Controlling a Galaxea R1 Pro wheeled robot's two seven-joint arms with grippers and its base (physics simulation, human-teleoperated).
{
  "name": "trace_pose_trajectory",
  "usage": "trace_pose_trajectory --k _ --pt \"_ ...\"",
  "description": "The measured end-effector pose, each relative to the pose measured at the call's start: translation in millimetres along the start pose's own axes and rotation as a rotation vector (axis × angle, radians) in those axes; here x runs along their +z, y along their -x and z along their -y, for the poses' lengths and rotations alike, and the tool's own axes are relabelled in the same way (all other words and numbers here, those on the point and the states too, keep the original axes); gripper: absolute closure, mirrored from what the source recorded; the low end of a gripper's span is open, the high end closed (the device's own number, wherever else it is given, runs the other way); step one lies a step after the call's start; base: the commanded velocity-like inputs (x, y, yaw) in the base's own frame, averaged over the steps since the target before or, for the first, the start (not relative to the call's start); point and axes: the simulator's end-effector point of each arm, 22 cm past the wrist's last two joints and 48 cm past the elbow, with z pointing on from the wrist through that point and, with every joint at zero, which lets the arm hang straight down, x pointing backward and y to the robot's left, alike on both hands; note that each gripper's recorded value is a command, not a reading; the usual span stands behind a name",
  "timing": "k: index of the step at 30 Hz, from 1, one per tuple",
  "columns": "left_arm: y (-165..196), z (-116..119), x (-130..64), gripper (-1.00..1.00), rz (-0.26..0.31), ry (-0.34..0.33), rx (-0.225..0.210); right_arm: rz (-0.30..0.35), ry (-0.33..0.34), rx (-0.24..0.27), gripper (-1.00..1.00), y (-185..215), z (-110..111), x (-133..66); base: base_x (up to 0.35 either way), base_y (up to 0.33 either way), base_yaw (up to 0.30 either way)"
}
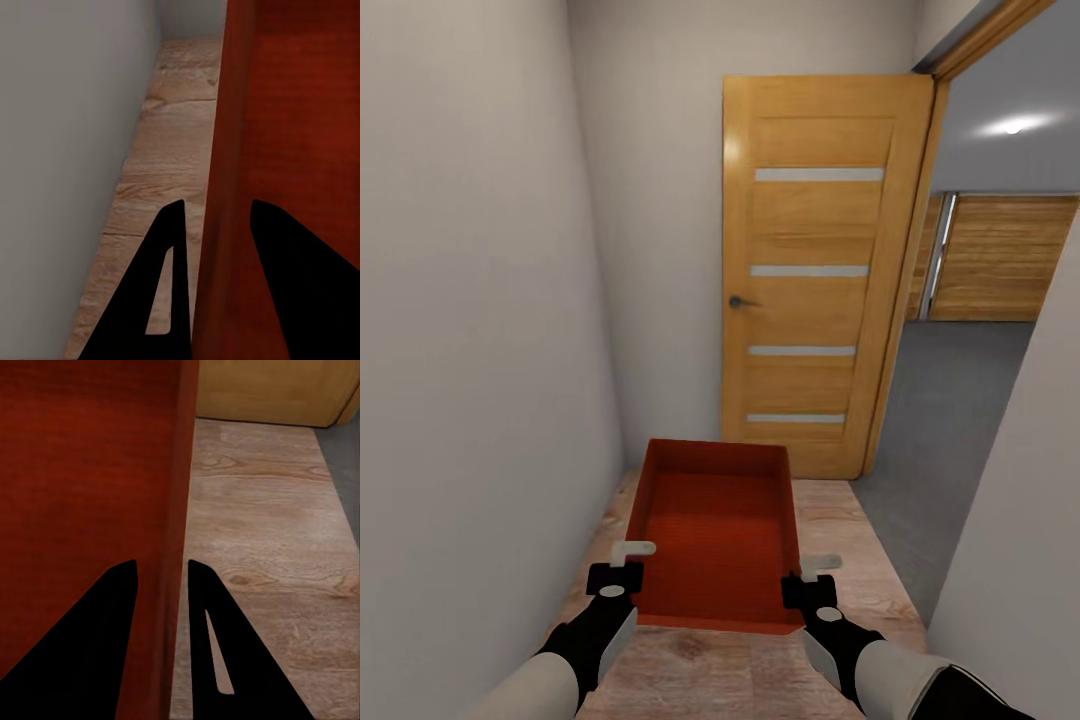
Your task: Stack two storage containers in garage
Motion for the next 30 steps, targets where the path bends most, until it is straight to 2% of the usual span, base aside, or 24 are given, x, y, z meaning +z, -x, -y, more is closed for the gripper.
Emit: trace_pose_trajectory --k 22,30 --pt "-0.1 0.1 0.0 1.0 0.0 0.0 0.0 0.0 0.0 0.0 1.0 0.0 0.1 0.0 0.322 0.001 -0.262" --pt "0.0 0.2 0.0 1.0 -0.001 0.0 0.001 -0.001 0.0 0.001 1.0 -0.2 0.2 0.0 0.322 0.098 -0.281"
